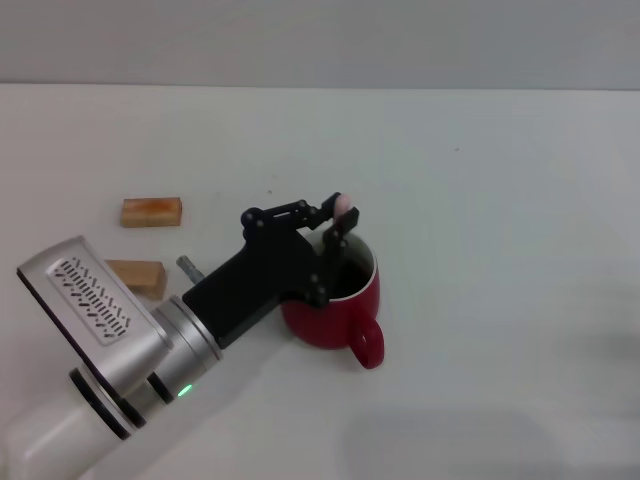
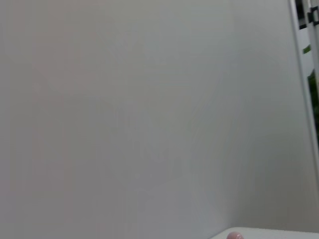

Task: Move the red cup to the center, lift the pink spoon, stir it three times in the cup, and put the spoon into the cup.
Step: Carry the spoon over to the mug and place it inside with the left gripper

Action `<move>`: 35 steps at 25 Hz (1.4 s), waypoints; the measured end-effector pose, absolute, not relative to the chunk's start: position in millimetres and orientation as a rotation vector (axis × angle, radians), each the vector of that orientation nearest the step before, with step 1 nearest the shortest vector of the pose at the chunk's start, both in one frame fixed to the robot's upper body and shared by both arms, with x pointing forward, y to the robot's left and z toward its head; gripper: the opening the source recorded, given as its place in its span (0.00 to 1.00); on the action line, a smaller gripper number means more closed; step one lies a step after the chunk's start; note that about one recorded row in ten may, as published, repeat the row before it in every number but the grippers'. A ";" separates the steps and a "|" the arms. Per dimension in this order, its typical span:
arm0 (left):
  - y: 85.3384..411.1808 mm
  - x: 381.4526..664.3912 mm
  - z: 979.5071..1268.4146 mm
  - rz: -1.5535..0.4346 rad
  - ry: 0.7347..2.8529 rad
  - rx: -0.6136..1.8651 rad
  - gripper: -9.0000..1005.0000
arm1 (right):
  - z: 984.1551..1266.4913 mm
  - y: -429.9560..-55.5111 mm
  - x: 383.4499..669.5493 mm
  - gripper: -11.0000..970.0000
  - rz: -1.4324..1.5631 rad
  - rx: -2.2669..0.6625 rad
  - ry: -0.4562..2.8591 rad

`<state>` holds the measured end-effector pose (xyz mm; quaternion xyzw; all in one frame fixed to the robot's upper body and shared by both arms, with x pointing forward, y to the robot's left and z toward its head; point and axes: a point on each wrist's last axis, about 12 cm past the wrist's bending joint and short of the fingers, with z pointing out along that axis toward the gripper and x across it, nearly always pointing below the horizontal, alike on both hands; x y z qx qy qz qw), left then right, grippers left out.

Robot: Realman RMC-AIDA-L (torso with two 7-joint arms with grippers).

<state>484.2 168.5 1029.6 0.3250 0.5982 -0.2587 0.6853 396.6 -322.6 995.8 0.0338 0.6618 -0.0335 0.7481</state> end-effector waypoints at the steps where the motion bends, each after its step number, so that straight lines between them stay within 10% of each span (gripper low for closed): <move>1: 167.1 483.4 1029.7 -0.586 1.338 0.731 0.15 | 995.8 -322.6 396.8 0.76 -0.073 0.074 1.448; 35: 178.8 477.8 1026.3 -0.563 1.360 0.676 0.18 | 993.7 -321.7 394.9 0.76 -0.071 0.081 1.462</move>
